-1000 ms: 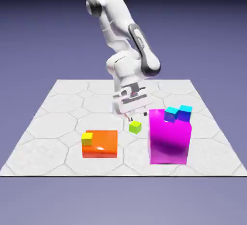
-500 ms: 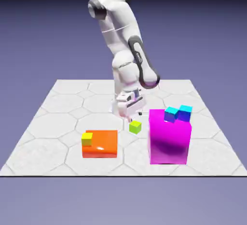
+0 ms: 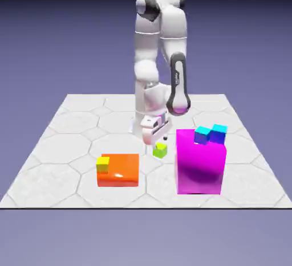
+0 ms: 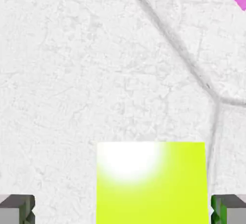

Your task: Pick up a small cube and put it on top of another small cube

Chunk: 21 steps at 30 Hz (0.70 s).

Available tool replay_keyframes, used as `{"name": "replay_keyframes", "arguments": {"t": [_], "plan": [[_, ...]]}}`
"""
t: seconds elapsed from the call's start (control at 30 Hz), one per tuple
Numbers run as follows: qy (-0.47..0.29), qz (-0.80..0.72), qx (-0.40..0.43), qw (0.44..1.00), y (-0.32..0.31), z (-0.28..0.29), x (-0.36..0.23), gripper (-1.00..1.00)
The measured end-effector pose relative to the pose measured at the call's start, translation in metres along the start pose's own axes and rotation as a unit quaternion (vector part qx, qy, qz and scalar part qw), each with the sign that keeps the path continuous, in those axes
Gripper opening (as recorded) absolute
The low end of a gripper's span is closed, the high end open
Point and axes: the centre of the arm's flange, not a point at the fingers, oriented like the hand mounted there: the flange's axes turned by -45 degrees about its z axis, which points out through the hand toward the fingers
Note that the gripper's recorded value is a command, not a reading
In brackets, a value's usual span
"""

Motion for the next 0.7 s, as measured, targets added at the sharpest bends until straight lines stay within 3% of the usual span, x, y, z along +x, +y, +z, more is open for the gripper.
{"name": "replay_keyframes", "arguments": {"t": [0.27, 0.3, 0.7], "plan": [[0.013, -0.006, -0.013, 1.0, 0.009, 0.021, 0.001, 0.0], [0.014, -0.007, -0.013, 1.0, 0.009, 0.021, 0.001, -1.0], [0.0, 0.0, 0.001, 1.0, -0.001, -0.005, 0.0, -1.0]]}}
